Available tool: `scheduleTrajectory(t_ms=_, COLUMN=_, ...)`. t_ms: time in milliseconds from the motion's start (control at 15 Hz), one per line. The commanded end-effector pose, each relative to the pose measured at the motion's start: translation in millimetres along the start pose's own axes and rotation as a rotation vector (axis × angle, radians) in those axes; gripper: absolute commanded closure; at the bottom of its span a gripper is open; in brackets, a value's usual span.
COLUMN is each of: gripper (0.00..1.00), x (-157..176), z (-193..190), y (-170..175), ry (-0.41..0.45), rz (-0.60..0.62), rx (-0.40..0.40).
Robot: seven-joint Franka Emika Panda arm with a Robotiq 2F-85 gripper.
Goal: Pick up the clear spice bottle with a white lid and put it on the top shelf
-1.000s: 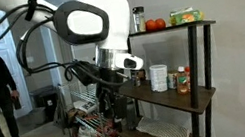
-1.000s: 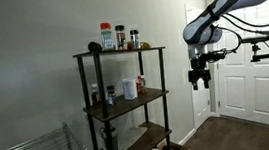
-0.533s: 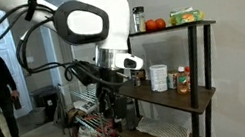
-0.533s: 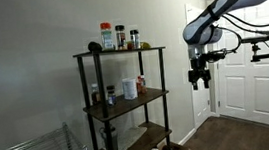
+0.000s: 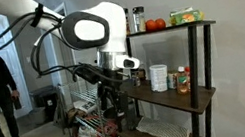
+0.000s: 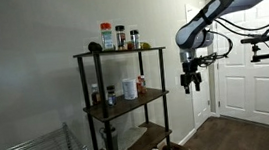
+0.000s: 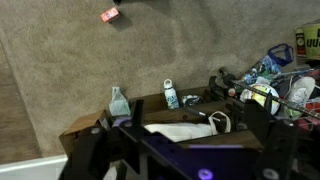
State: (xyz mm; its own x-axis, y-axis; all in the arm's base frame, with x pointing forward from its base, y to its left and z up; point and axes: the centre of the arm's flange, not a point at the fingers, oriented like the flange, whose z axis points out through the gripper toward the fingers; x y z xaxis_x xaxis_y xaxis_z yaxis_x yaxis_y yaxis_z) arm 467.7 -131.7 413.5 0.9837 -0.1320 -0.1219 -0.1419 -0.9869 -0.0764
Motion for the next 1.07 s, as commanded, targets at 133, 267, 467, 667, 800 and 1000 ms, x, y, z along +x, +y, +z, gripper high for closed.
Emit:
scheduleTrajectory(t_ms=133, gripper=0.0, x=83, z=10, y=-55, ry=0.202, rz=-0.147, rx=-0.041)
scheduleTrajectory(t_ms=267, gripper=0.0, x=111, z=3, y=-55, ry=0.301, rz=-0.166, rx=-0.017)
scheduleTrajectory(t_ms=467, gripper=0.0, x=143, z=-10, y=-41, ry=0.463, rz=-0.186, rx=0.045)
scheduleTrajectory(t_ms=667, gripper=0.0, x=163, z=-18, y=-30, ry=0.57, rz=-0.205, rx=0.1)
scheduleTrajectory(t_ms=800, gripper=0.0, x=172, z=-22, y=-26, ry=0.611, rz=-0.216, rx=0.124)
scheduleTrajectory(t_ms=1000, gripper=0.0, x=184, z=-24, y=-22, ry=0.636, rz=-0.223, rx=0.154)
